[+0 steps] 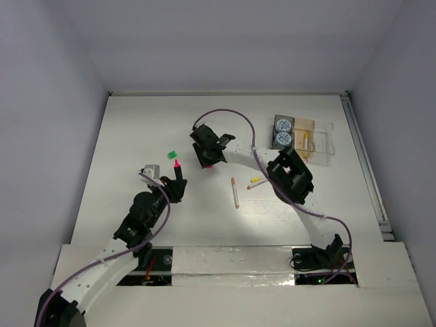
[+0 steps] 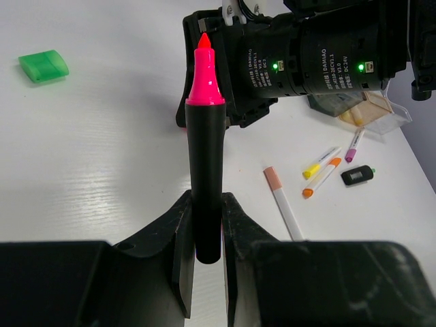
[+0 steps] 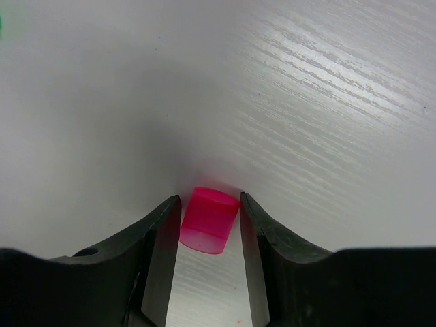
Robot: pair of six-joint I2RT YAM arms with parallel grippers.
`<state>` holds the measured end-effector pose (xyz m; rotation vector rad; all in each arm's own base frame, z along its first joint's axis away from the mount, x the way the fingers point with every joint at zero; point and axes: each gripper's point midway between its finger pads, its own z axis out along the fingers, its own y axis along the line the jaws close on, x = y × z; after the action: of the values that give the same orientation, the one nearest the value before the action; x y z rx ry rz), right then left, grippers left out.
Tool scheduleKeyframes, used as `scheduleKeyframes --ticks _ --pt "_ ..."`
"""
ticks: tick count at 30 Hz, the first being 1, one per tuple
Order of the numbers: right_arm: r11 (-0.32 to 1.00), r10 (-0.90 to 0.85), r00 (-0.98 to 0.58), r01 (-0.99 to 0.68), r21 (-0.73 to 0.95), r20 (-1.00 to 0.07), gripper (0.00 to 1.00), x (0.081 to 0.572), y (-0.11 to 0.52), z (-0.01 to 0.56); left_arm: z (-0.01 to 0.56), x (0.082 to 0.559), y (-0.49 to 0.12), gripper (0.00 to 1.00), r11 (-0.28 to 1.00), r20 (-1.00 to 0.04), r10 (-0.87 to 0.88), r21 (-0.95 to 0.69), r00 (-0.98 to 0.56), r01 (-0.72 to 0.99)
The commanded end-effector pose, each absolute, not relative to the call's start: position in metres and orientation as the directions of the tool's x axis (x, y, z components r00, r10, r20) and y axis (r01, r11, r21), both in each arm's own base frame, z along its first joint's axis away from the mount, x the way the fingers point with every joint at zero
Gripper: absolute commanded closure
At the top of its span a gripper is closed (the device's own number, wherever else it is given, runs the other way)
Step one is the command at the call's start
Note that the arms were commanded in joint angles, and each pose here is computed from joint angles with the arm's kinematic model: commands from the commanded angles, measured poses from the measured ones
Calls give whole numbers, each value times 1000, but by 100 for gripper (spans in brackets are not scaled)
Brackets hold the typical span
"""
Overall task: Sort the stationery into containers
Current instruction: Close the pen cap on the pen.
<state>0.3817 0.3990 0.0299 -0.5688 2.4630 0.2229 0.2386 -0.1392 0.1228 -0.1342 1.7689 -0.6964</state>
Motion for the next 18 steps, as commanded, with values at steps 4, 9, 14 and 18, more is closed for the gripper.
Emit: scheduleKeyframes --ticks 4,9,14,18 --pt "887 -377 -755 -462 27 -537 58 367 401 7 151 244 -144 100 793 -848 -461 -526 -263 307" --pt "875 -379 -737 -483 44 -560 63 364 409 12 152 243 -145 100 789 -846 -462 -529 -265 314" --pt "873 -378 -733 -486 46 -566 75 362 407 13 151 243 -146 100 787 -846 -461 -529 -268 319" --pt "873 -336 -715 -481 82 -613 86 365 412 28 150 243 -148 100 784 -845 -459 -530 -275 324"
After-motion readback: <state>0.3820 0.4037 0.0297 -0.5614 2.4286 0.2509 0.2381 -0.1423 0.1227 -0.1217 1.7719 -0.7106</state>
